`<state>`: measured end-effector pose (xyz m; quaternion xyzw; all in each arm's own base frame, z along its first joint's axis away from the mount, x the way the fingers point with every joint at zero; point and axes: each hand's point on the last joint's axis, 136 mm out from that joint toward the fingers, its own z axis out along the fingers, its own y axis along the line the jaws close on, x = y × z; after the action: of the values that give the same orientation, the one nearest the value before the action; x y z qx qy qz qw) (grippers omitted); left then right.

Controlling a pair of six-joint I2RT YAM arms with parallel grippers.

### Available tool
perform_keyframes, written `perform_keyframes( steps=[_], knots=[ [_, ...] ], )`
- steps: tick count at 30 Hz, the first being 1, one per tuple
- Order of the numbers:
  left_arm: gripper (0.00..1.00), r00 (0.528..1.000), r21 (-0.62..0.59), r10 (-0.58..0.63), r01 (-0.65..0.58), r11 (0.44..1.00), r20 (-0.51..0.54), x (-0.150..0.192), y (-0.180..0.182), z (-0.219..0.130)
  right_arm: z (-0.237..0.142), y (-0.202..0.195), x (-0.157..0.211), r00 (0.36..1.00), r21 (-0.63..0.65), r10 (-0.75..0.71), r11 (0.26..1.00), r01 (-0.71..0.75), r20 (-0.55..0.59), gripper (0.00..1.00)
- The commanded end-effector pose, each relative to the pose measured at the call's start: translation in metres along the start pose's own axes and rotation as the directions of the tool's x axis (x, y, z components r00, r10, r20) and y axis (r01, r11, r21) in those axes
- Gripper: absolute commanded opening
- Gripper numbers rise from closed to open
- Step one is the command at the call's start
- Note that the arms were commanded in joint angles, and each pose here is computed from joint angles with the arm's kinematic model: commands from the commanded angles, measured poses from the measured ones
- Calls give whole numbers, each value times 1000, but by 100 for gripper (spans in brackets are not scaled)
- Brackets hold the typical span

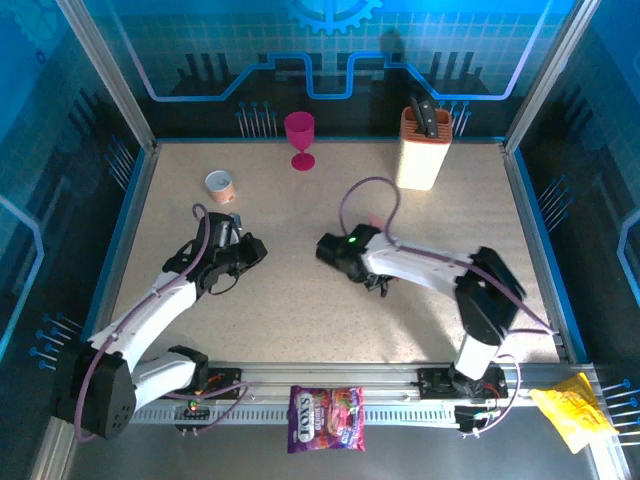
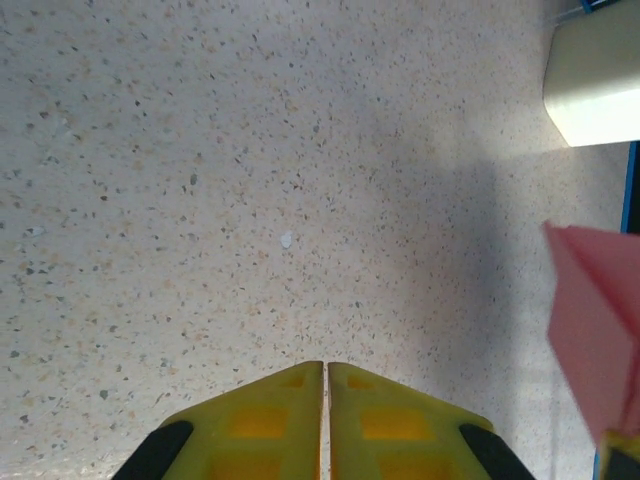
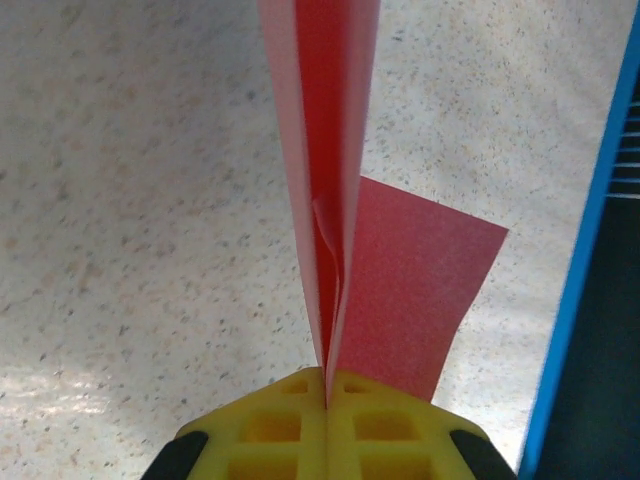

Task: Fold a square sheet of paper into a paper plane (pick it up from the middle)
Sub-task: Turn over the paper at the center of the table, then fold the wing for the fifth time at the center of the table.

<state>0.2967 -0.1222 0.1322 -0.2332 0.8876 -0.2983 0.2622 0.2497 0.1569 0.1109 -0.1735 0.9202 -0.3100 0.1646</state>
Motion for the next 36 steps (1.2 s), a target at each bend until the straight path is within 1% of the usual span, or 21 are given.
perform_keyframes(
  steps=[1, 2, 4, 5, 6, 7, 8, 11, 14, 17, 20, 22, 25, 30, 33, 36],
  knots=[
    [12, 999, -24, -30, 30, 999, -12, 2, 8, -3, -11, 24, 5, 998, 88, -59, 994, 59, 1, 0],
    [12, 999, -22, -33, 32, 999, -14, 2, 7, -3, -15, 45, 3, 997, 59, -81, 995, 80, 2, 6],
    [12, 999, -12, -39, 39, 999, -18, 2, 5, -2, -23, 83, 1, 992, -21, -126, 992, 126, 9, 35],
    [12, 999, -8, -39, 39, 999, -22, 2, 4, -1, -30, 99, -2, 990, -69, -139, 988, 140, 23, 44],
    [12, 999, -5, -42, 41, 999, -25, 1, 3, -1, -37, 107, -7, 990, -94, -138, 985, 141, 40, 51],
    [12, 999, 0, -40, 40, 999, -29, 2, 2, 0, -42, 104, -10, 991, -97, -128, 987, 132, 46, 56],
    [12, 999, 1, -36, 37, 999, -31, 2, 1, 1, -46, 103, -13, 991, -135, -122, 983, 129, 54, 60],
    [13, 999, 2, -19, 19, 1000, -45, 3, 1, 3, -59, 92, -23, 995, -305, -55, 949, 80, 89, 62],
    [14, 998, 29, -1, 3, 1000, -68, 6, -6, 4, -65, 74, -32, 995, -488, 70, 872, -27, 71, 62],
    [15, 996, 59, 49, -45, 997, -80, 15, -25, 6, -62, 53, -37, 983, -609, 178, 784, -118, 37, 62],
    [15, 990, 85, 101, -93, 992, -96, 34, -52, 12, -45, 30, -39, 963, -684, 266, 698, -213, -28, 62],
    [16, 985, 134, 117, -100, 986, -124, 54, -77, 21, -30, 14, -38, 942, -714, 325, 641, -282, -80, 62],
    [16, 974, 174, 146, -116, 978, -172, 89, -108, 39, -8, -8, -34, 904, -727, 403, 576, -372, -143, 62],
    [17, 946, 229, 187, -126, 965, -263, 149, -153, 77, 16, -26, -20, 834, -744, 496, 457, -488, -242, 62],
    [17, 931, 235, 203, -134, 963, -302, 176, -168, 100, 24, -29, -9, 817, -739, 510, 433, -515, -270, 62],
    [17, 919, 217, 203, -133, 967, -339, 193, -168, 123, 29, -31, 1, 808, -731, 519, 431, -529, -279, 62]
  ],
)
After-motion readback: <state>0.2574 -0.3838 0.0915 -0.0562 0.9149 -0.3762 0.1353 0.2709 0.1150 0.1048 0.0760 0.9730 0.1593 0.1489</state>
